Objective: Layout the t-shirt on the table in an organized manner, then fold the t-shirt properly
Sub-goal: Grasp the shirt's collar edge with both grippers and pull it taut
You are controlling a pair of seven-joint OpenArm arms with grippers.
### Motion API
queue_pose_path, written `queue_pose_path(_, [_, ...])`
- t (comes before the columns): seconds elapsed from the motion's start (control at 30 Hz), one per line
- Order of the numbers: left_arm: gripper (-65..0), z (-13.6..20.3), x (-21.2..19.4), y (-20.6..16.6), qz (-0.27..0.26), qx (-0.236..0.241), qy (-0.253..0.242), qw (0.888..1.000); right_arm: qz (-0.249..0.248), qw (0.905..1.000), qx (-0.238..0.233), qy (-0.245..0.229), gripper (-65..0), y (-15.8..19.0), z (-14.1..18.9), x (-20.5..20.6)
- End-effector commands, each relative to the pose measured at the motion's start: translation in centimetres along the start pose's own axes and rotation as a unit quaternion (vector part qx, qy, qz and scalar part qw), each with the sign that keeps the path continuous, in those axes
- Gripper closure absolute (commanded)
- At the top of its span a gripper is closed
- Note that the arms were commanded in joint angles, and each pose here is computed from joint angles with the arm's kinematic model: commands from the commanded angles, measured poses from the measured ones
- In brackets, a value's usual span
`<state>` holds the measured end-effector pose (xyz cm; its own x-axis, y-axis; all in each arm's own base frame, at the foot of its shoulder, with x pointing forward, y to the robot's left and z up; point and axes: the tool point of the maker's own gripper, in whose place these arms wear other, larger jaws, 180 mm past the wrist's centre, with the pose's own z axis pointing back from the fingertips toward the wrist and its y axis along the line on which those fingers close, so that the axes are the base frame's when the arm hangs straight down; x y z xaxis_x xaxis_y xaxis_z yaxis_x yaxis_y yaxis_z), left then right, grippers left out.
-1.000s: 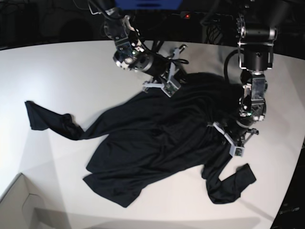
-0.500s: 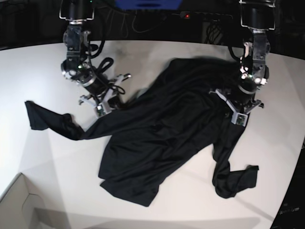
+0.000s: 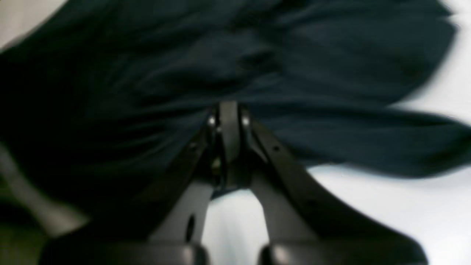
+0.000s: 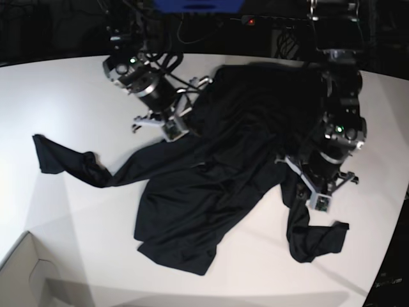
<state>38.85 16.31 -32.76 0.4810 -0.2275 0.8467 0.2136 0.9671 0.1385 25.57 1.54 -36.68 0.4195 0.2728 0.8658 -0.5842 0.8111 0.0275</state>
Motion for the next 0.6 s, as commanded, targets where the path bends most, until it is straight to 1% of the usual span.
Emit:
queue_pose_path(0.0, [-7.0, -0.9, 1.3, -1.2, 0.0, -0.014, -0.012, 1.0, 0.002, 0.9995, 0.015, -0.027, 0.0, 1.0, -0.2, 1.6])
queue_pose_path(0.07, [-7.0, -3.0, 1.6, -2.2, -0.001, -0.032, 0.003, 0.999, 0.007, 0.9986, 0.051, -0.015, 0.0, 3.6, -0.9, 1.2])
queue_pose_path(0.1, [-7.0, -4.2, 1.1, -2.8, -0.001, -0.042, 0.018, 0.999, 0.009, 0.9974, 0.07, -0.013, 0.0, 5.0, -1.4, 1.2])
queue_pose_path(0.17, [-6.9, -5.7, 0.6, -4.0, -0.005, -0.06, 0.039, 0.997, 0.014, 0.995, 0.099, -0.01, 0.0, 7.3, -1.7, 0.9])
queue_pose_path(0.23, [-6.9, -6.7, -0.1, -4.6, -0.01, -0.069, 0.056, 0.996, 0.015, 0.9931, 0.116, -0.003, 0.0, 8.5, -2.0, 0.4])
queue_pose_path(0.3, [-6.8, -7.7, -0.5, -4.9, -0.01, -0.076, 0.058, 0.995, 0.013, 0.9903, 0.138, 0.01, 0.0, 10.0, -2.5, -0.6])
queue_pose_path(0.37, [-6.8, -8.3, -1.2, -4.8, -0.005, -0.075, 0.055, 0.996, 0.012, 0.9883, 0.151, 0.02, 0.0, 10.8, -3.2, -1.2])
queue_pose_path(0.47, [-6.8, -8.9, -3.6, -4.2, 0.003, -0.073, 0.075, 0.994, 0.006, 0.986, 0.159, 0.049, 0.0, 11.0, -4.1, -3.3])
queue_pose_path(0.5, [-6.8, -9.0, -4.6, -4.1, 0.008, -0.072, 0.085, 0.994, 0.006, 0.9861, 0.157, 0.056, 0.0, 10.4, -4.4, -3.8])
queue_pose_path(0.57, [-6.8, -9.2, -5.6, -3.0, 0.007, -0.065, 0.09, 0.994, 0.001, 0.9883, 0.134, 0.073, 0.0, 8.0, -4.6, -5.2])
